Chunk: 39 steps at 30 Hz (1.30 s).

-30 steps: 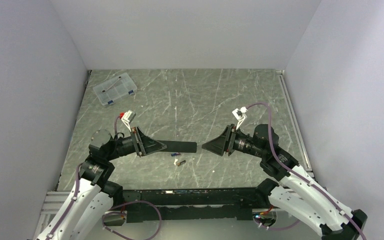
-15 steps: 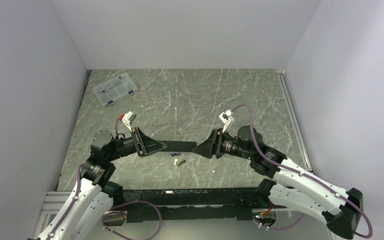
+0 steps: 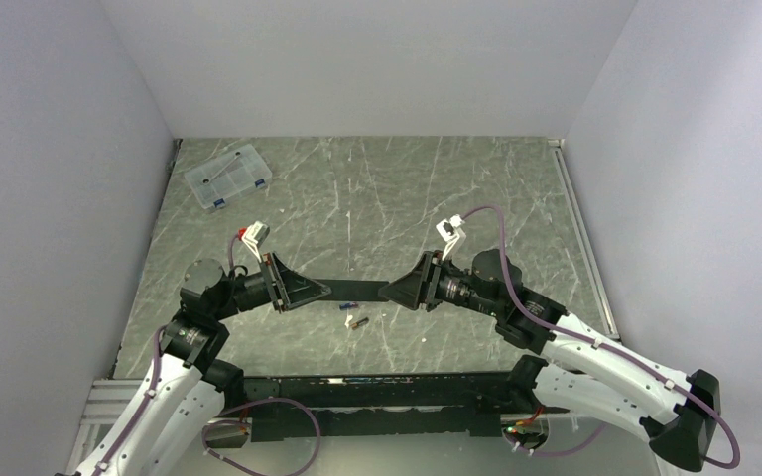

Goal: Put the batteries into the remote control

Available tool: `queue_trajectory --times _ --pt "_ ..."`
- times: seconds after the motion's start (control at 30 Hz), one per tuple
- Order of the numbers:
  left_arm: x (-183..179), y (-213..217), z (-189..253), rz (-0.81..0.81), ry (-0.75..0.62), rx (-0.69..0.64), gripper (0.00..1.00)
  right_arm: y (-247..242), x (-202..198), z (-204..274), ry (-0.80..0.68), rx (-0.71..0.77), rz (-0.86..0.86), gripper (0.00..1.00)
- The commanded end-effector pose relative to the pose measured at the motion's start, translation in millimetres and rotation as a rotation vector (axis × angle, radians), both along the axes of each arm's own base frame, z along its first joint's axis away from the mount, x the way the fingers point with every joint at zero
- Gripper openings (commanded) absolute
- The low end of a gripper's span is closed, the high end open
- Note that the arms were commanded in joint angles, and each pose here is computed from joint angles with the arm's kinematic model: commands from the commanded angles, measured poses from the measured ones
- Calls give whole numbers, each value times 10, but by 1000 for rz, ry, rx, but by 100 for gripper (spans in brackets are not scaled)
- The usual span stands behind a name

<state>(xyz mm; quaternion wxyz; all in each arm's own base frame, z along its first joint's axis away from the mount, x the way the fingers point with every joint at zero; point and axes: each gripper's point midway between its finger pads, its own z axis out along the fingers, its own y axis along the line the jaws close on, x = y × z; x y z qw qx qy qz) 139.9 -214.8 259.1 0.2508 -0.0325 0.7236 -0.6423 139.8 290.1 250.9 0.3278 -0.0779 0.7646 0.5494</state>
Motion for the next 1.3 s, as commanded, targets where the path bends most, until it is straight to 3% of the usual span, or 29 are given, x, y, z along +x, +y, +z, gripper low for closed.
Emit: queue_trajectory --times 0.0,0.43,0.7,0.87,1.27 --pt "-13 1 97 -6 -49 -21 0 73 12 331 -50 89 -1 42" --pt "-29 1 54 -13 -33 -10 0 135 -26 351 -55 92 3 33" --pt "-42 -2 62 -20 -36 -15 0 124 -39 378 -63 100 3 16" --pt "-39 0 71 -17 -40 -13 0 78 -37 375 -71 93 -11 10" --pt "-7 10 81 3 -45 -7 0 -79 -60 284 -76 67 -50 9"
